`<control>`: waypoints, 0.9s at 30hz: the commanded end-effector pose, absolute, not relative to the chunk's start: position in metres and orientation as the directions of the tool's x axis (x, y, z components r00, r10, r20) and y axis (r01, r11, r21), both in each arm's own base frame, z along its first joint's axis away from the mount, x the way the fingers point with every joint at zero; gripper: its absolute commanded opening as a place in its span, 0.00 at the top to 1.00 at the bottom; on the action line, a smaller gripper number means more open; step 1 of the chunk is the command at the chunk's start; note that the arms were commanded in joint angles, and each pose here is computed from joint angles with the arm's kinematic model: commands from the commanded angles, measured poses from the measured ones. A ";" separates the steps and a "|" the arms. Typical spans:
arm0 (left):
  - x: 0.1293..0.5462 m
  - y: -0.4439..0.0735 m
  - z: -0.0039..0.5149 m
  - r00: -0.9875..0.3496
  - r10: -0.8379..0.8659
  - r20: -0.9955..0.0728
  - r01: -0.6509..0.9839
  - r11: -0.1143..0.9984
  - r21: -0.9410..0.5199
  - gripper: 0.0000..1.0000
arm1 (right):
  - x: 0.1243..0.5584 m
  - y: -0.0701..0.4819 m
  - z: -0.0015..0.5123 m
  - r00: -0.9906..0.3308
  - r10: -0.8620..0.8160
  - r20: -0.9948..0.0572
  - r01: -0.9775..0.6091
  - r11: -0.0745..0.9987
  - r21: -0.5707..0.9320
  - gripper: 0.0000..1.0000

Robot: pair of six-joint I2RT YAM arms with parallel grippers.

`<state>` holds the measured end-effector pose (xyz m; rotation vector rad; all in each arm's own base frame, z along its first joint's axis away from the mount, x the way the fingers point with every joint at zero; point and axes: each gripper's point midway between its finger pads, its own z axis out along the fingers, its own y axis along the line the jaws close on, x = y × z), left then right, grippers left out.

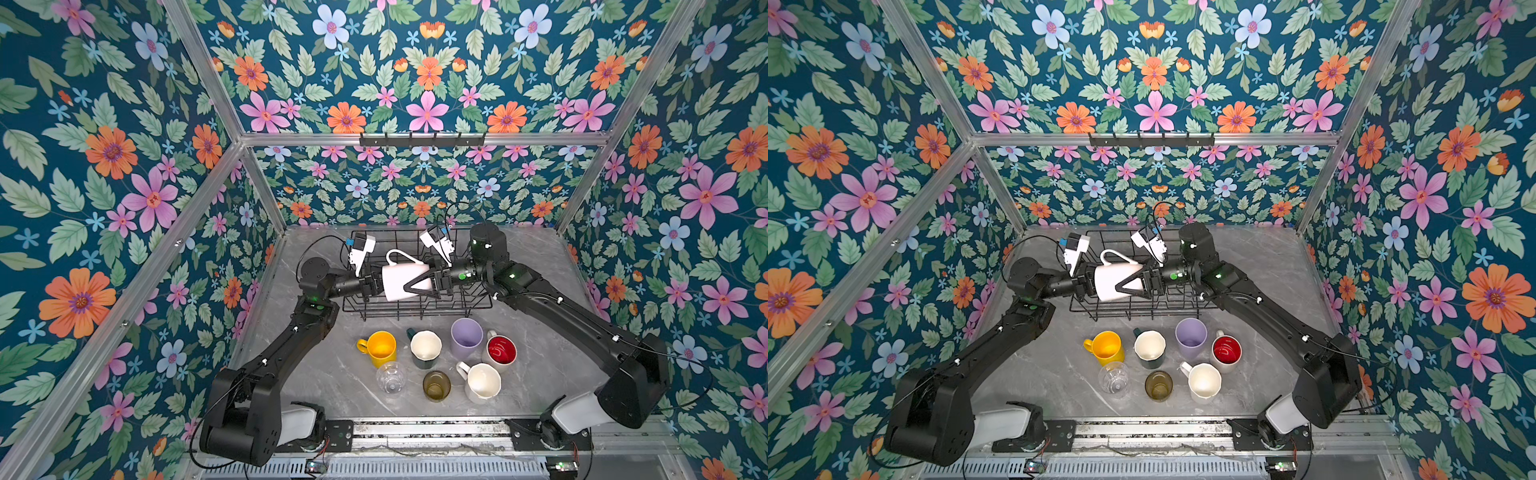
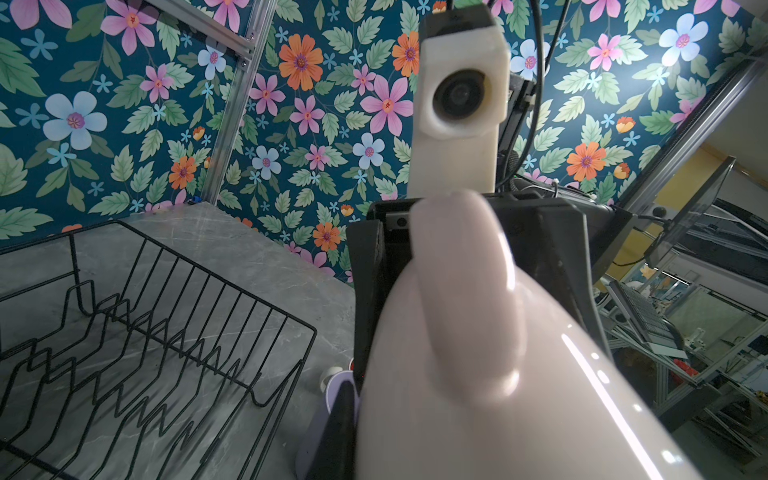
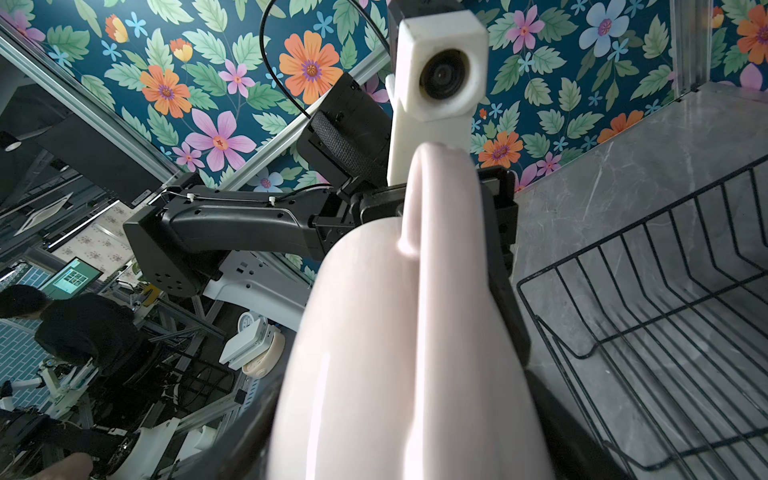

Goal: Load the cups into the dish rack
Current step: 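Grasp the pink mug's handle with the right gripper above the rack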

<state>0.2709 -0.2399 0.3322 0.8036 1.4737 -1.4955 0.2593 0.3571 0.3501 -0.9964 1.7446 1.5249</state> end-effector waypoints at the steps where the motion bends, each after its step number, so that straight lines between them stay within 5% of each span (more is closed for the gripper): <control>1: 0.267 -0.239 0.338 -0.345 -0.130 -0.930 0.931 0.077 -0.356 1.00 | 0.288 0.354 0.347 -0.538 -0.078 -0.839 -0.833 0.201 0.516 1.00; 11: 0.270 -0.238 0.337 -0.340 -0.123 -0.932 0.930 0.107 -0.353 0.95 | 0.291 0.352 0.353 -0.541 -0.047 -0.840 -0.827 0.214 0.520 1.00; 18: 0.272 -0.238 0.339 -0.327 -0.130 -0.936 0.932 0.121 -0.343 0.65 | 0.291 0.351 0.354 -0.545 -0.043 -0.837 -0.823 0.217 0.525 1.00; 27: 0.273 -0.236 0.339 -0.313 -0.127 -0.941 0.933 0.144 -0.329 0.47 | 0.293 0.349 0.355 -0.545 -0.033 -0.838 -0.821 0.226 0.525 1.00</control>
